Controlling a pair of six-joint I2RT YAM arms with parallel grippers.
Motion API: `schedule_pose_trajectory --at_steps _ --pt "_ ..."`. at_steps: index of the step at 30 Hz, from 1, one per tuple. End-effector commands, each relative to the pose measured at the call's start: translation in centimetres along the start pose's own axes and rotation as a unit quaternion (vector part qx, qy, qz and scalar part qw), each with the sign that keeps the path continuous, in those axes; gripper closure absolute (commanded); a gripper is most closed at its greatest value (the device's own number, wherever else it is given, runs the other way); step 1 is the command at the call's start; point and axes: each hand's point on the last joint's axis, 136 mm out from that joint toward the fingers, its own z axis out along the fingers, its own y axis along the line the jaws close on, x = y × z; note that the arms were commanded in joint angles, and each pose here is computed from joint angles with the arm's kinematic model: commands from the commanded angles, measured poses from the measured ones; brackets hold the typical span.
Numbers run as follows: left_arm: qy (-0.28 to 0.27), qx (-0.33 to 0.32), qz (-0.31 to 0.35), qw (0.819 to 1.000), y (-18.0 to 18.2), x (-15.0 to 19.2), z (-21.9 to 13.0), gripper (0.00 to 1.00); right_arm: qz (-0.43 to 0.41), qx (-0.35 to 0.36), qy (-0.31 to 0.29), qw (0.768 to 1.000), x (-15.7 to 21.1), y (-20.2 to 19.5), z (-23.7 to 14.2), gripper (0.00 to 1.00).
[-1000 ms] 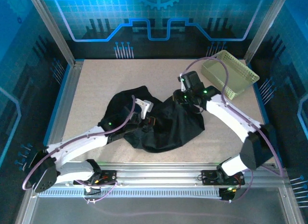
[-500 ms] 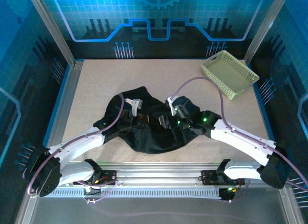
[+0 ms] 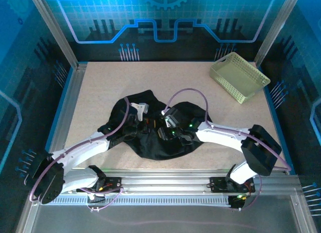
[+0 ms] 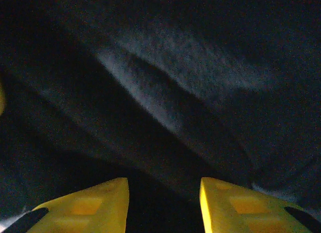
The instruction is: Fold the inside-out t-shirt
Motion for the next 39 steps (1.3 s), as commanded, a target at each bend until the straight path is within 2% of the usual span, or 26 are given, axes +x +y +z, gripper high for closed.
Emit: schedule_pose_trajectory --at_steps 1,6,8,13,16,18,22,23,25,27,29,33,35,39 --pt "-0.013 0.011 -0.001 1.0 -0.4 -0.5 -0.7 1.0 -0.015 0.009 -0.025 1.0 -1.8 0.5 0.6 0.58" --pt "-0.019 0.01 0.002 1.0 -0.5 -0.8 -1.1 1.0 -0.019 0.018 -0.02 0.999 -2.0 0.4 1.9 0.66" --pt "-0.021 0.006 0.004 1.0 -0.4 -1.0 -1.1 1.0 -0.022 0.025 -0.023 0.999 -2.4 0.3 1.5 0.79" --pt "-0.016 -0.066 0.009 0.998 2.0 -1.5 -0.9 1.0 -0.045 0.031 -0.041 0.998 -3.4 0.7 -2.6 0.99" --pt "-0.006 -0.111 -0.003 0.994 4.4 -1.9 -0.5 1.0 -0.05 0.024 -0.063 0.996 -3.9 0.7 -6.4 1.0" --pt "0.0 -0.133 -0.008 0.991 5.5 -2.3 -0.1 0.92 -0.04 0.008 -0.079 0.996 -4.3 0.7 -8.9 1.0" --pt "0.025 -0.199 0.001 0.98 7.4 -2.8 0.2 0.64 -0.002 -0.047 -0.086 0.995 -5.0 1.2 -11.4 1.0" --pt "0.037 -0.218 0.004 0.975 7.8 -2.8 0.1 0.61 0.007 -0.063 -0.086 0.994 -5.2 1.5 -11.7 1.0" --pt "0.043 -0.24 0.021 0.97 7.7 -2.9 -0.5 0.53 0.024 -0.079 -0.091 0.992 -5.9 1.8 -12.2 1.0" --pt "0.017 -0.249 0.071 0.966 6.1 -3.1 -1.6 0.37 0.034 -0.087 -0.094 0.991 -6.5 2.2 -12.5 1.0" --pt "-0.024 -0.233 0.107 0.966 3.7 -3.1 -3.1 0.27 0.04 -0.093 -0.098 0.99 -7.1 2.4 -12.6 1.0" --pt "-0.081 -0.124 0.071 0.986 0.7 -2.0 -4.6 0.2 0.041 -0.113 -0.112 0.986 -7.9 3.0 -13.0 1.0" --pt "-0.094 -0.072 0.061 0.991 -0.4 -1.1 -4.7 0.17 0.039 -0.123 -0.119 0.985 -8.2 3.4 -13.4 1.0" --pt "-0.091 -0.033 0.052 0.994 -1.4 -0.3 -4.0 0.15 0.03 -0.134 -0.124 0.983 -8.4 3.9 -13.9 1.0"
